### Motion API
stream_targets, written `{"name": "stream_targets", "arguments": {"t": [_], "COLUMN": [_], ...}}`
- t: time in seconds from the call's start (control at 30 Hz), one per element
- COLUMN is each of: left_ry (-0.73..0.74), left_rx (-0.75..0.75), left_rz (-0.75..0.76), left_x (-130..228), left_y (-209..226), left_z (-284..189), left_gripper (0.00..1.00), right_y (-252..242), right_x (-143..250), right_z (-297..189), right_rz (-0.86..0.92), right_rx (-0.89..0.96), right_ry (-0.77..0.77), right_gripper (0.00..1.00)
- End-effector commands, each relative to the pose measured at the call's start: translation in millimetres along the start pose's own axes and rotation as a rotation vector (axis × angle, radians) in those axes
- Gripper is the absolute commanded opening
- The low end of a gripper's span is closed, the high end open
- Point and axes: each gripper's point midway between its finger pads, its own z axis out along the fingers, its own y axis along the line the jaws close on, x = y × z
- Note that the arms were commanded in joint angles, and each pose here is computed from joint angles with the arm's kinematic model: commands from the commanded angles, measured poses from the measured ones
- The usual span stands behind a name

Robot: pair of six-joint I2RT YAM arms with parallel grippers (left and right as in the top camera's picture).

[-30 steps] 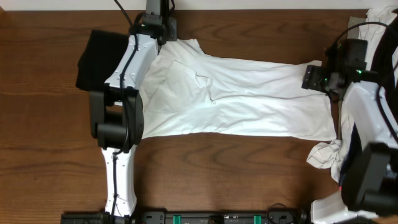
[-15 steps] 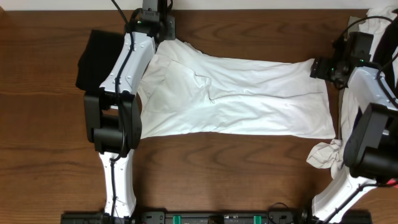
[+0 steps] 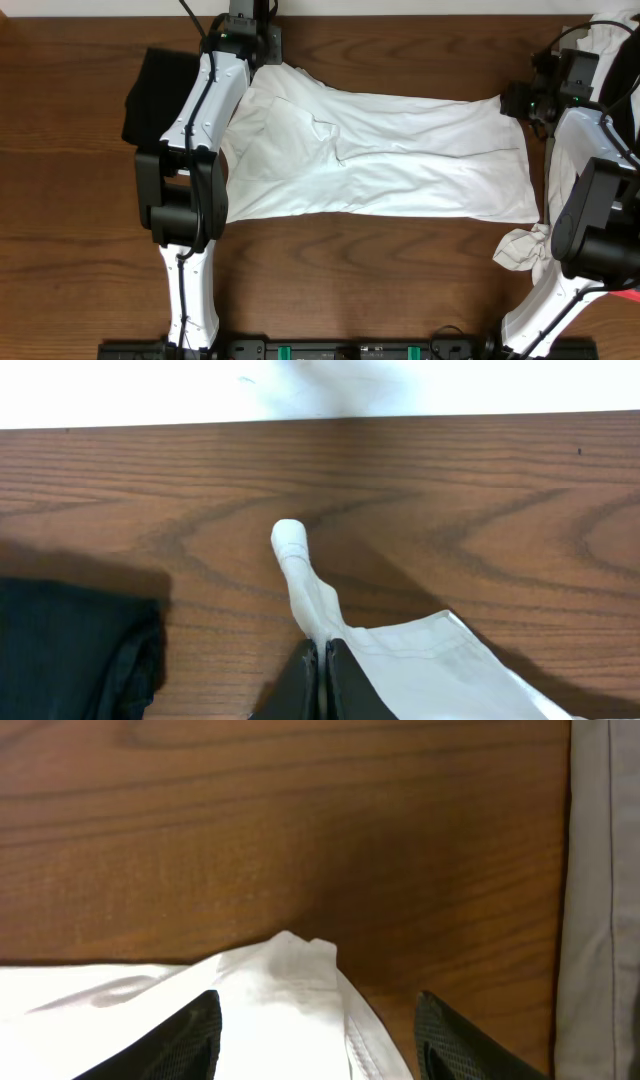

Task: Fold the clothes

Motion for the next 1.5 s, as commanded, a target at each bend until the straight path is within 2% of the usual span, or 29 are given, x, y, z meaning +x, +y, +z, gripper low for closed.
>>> {"name": "stream_targets", "arguments": {"t": [0.0,0.4,0.57,0.67,0.77,0.9,0.93,0.97,1.0,1.23,1.37,1.4,1.47], "left_ry": [-0.023,-0.022,-0.016,-0.016,-0.016,-0.016,-0.016,-0.015,-0.015,-0.015,-0.015,-0.014,-0.012], "left_rx": [0.003,0.003,0.002,0.002,0.002,0.002,0.002,0.002,0.002,0.002,0.002,0.002,0.002], "left_rz": [-0.003,-0.003,-0.003,-0.002,-0.002,-0.002,-0.002,-0.002,-0.002,-0.002,-0.002,-0.002,-0.002], "left_x": [-9,-9,-8,-8,-8,-8,-8,-7,-7,-7,-7,-7,-7], "left_y": [0,0,0,0,0,0,0,0,0,0,0,0,0], "left_z": [-14,-14,-14,-14,-14,-14,-14,-14,-14,-14,-14,-14,-14], "left_gripper": [0.06,0.06,0.06,0.06,0.06,0.06,0.06,0.06,0.06,0.06,0.06,0.06,0.06], "right_y": [0,-5,-1,-1,-1,1,1,2,2,9,10,10,9], "right_x": [-1,31,22,19,19,18,18,18,17,17,17,17,14], "right_z": [7,46,47,47,47,47,47,47,47,47,47,47,46], "right_rz": [0.017,0.049,0.039,0.041,0.052,0.051,0.05,0.05,0.05,0.044,0.043,0.043,0.043], "right_rx": [-0.014,-0.018,-0.033,-0.032,-0.032,-0.042,-0.045,-0.045,-0.045,-0.086,-0.09,-0.09,-0.09], "right_ry": [-0.001,0.067,0.03,0.017,0.017,0.013,0.013,0.012,0.012,0.011,0.011,0.009,0.0], "right_gripper": [0.59,0.59,0.51,0.4,0.37,0.39,0.42,0.5,0.55,0.54,0.44,0.37,0.15]}}
